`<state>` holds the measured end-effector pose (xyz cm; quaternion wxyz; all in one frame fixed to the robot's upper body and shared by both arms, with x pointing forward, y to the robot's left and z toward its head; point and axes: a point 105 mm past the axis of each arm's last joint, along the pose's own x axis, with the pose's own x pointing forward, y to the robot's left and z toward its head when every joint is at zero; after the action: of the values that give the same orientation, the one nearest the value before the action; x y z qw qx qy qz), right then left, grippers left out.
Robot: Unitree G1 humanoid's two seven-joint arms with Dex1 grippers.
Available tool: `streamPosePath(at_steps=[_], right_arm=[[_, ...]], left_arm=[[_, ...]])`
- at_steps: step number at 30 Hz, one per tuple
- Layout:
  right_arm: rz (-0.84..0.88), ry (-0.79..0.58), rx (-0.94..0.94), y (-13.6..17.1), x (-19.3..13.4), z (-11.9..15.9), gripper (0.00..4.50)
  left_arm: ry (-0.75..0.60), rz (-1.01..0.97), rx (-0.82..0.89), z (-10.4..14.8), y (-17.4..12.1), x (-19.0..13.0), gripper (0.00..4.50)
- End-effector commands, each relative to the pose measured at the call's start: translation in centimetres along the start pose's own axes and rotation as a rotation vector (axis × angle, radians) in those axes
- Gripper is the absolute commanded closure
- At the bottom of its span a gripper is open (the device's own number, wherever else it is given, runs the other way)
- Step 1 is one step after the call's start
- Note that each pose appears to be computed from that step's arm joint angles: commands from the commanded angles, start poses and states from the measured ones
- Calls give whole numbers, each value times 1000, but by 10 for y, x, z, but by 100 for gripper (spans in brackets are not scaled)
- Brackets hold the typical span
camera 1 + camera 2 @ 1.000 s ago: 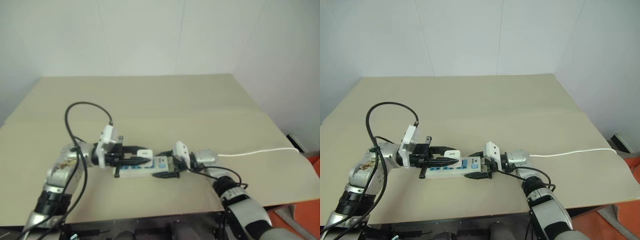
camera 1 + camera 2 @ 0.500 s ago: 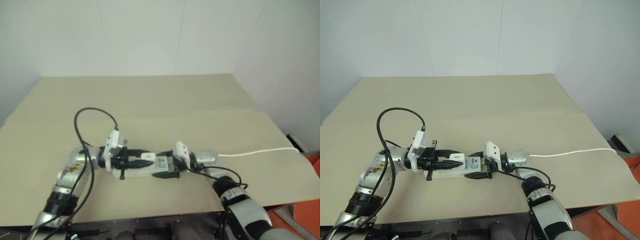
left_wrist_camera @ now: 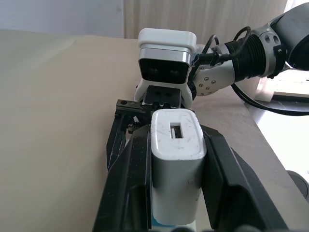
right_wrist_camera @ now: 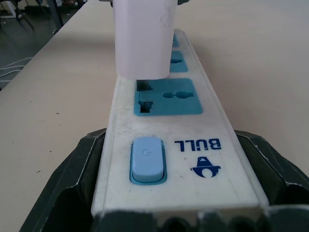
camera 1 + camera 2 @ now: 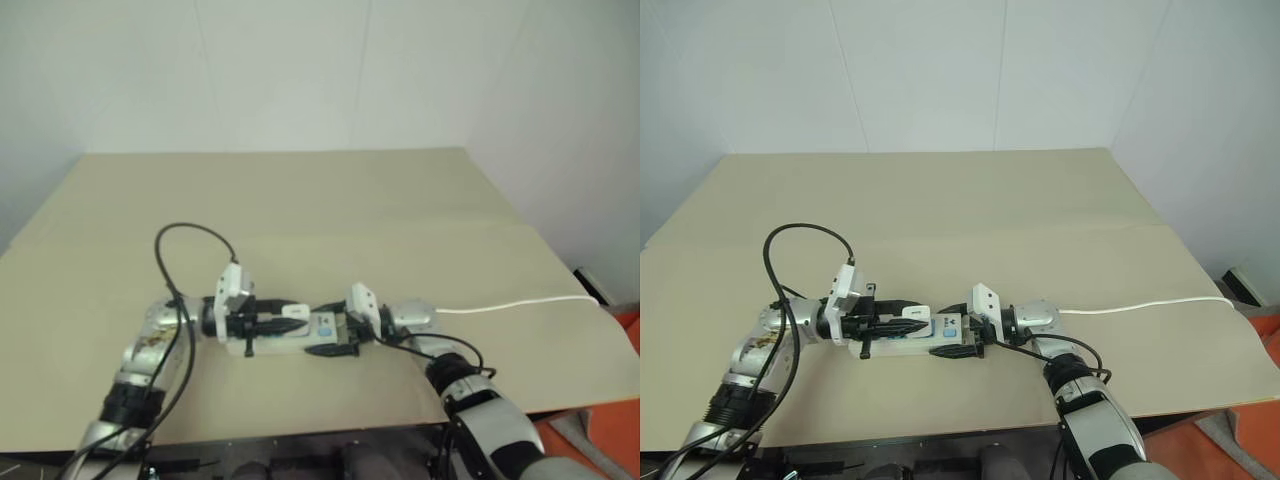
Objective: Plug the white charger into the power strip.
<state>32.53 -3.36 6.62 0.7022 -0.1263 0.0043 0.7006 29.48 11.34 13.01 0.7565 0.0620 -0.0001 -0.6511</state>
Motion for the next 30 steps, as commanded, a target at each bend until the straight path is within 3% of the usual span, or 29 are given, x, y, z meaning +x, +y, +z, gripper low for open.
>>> streamPosePath(at_steps=[1,18,30], right_arm=[[25,113,115,18,-4,-36,108],[17,106,126,20,-5,-37,108],[17,105,124,19,-5,-36,108]], left_arm=[[-13,-17,54,8,2,5,349],[30,-55,41,-13,0,9,349],[151,-34,4,-53,-1,-11,349]])
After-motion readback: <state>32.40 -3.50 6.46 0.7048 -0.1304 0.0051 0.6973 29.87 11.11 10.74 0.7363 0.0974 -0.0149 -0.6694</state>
